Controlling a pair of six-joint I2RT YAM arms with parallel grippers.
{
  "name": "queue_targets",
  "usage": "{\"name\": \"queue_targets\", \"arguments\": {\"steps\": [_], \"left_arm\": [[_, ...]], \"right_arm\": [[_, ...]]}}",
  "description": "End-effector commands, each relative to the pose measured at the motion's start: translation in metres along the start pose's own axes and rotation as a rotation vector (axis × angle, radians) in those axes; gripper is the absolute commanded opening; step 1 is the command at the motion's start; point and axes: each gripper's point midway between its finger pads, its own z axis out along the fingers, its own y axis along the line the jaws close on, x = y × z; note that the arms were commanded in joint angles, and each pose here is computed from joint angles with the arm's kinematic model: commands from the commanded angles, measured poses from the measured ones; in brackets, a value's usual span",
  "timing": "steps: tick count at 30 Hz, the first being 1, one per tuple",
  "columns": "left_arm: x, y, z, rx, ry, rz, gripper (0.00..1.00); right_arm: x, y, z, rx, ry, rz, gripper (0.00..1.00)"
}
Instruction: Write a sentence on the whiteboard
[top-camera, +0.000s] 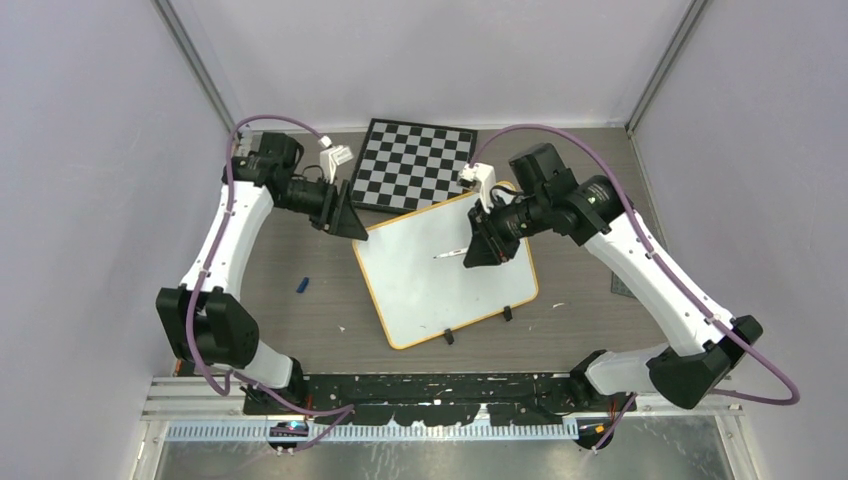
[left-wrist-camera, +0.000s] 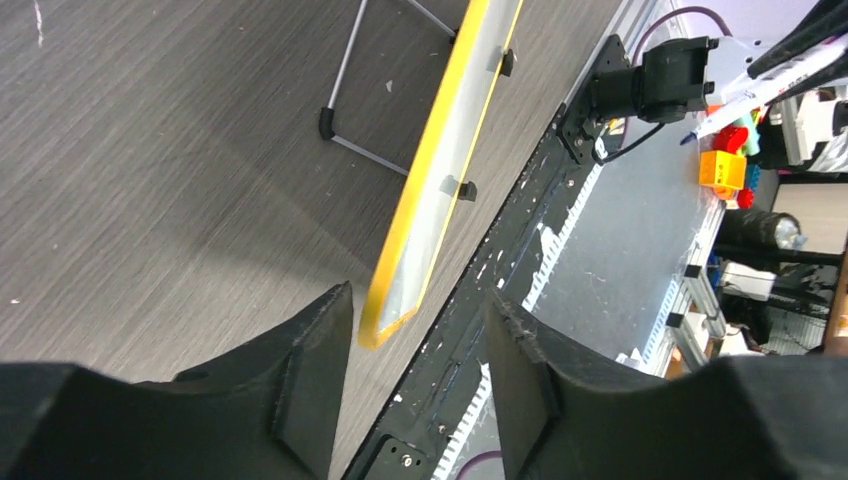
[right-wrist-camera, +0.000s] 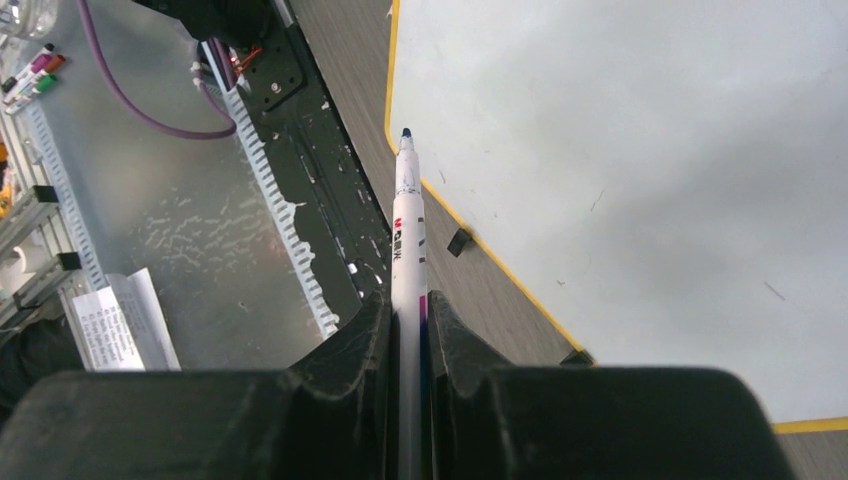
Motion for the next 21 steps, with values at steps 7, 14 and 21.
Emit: {"name": "queue_targets", "arguments": {"steps": [7,14,21], "left_arm": [[-0.020,0.002,0.010,0.095,-0.073,0.041,0.22],[-0.021,0.002,0.012,0.105,-0.078,0.049,0.01],[-0.018,0.005,0.013,0.091,-0.074,0.058,0.00]], "right_arm": [[-0.047,0.007,0.011,0.073,-0.070,-0.145,0.00],[-0.051,0.010,0.035,0.124,-0.044,-0.227,0.00],[-0.054,0.023,0.069,0.157,-0.027,-0.314,0.00]]}}
